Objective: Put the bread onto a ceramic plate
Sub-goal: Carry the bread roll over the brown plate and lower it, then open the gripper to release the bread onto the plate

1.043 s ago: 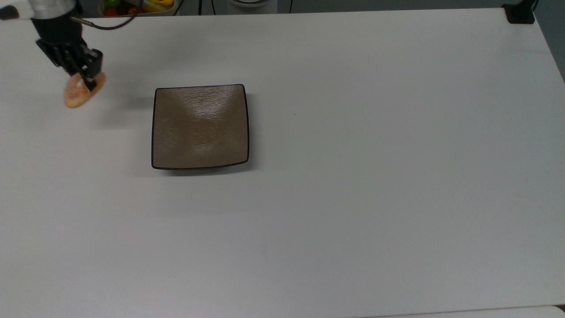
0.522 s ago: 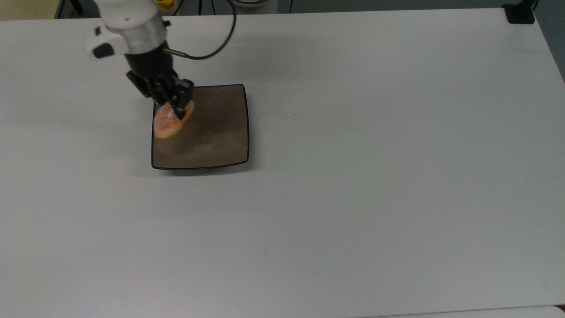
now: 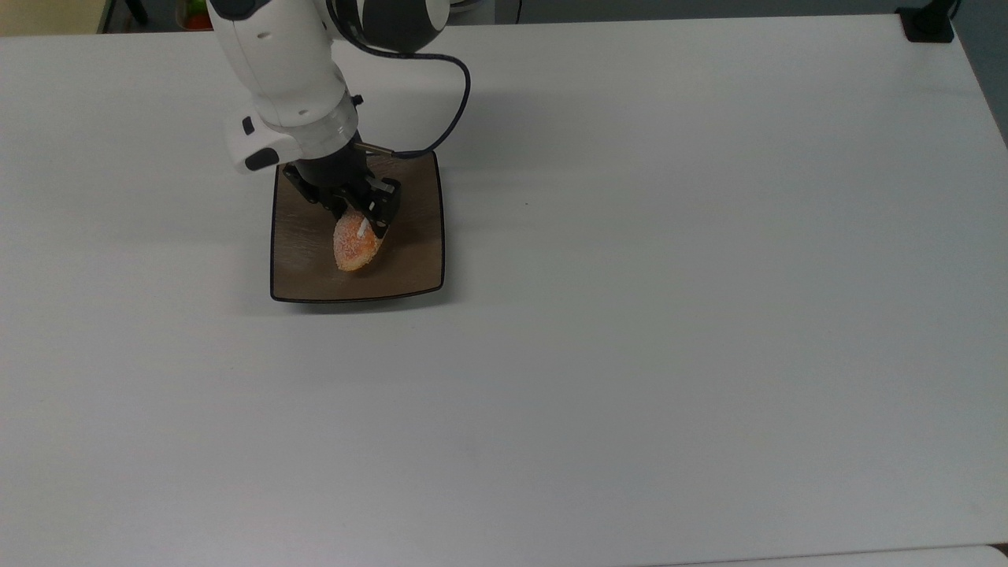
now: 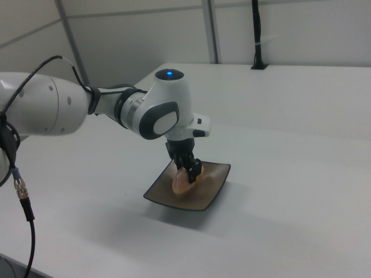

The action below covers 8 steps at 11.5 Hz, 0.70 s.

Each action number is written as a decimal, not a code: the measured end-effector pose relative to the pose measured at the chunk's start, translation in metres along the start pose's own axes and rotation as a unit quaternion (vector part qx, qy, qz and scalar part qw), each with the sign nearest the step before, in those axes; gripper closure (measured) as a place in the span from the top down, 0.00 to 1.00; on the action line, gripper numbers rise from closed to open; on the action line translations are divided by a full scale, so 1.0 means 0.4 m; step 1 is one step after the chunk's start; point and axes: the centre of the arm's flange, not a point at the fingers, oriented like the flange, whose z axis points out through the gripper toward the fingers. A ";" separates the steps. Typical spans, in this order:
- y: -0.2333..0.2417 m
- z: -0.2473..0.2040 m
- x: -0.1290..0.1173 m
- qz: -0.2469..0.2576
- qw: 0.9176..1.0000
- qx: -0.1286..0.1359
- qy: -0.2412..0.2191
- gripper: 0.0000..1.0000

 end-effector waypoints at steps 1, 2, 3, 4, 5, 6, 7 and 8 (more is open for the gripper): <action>0.002 0.006 0.000 -0.002 1.000 -0.004 -0.001 0.70; 0.002 0.007 0.000 -0.003 1.000 -0.006 -0.001 0.85; 0.002 0.006 0.000 -0.003 1.000 -0.006 -0.001 0.99; 0.002 0.003 0.002 -0.004 1.000 -0.006 0.000 1.00; 0.000 -0.007 0.006 -0.004 1.000 -0.005 0.004 1.00; -0.004 -0.029 0.012 -0.006 1.000 -0.003 0.012 1.00; -0.009 -0.075 0.016 -0.009 1.000 -0.003 0.020 1.00; -0.013 -0.138 0.012 -0.017 1.000 -0.009 0.012 1.00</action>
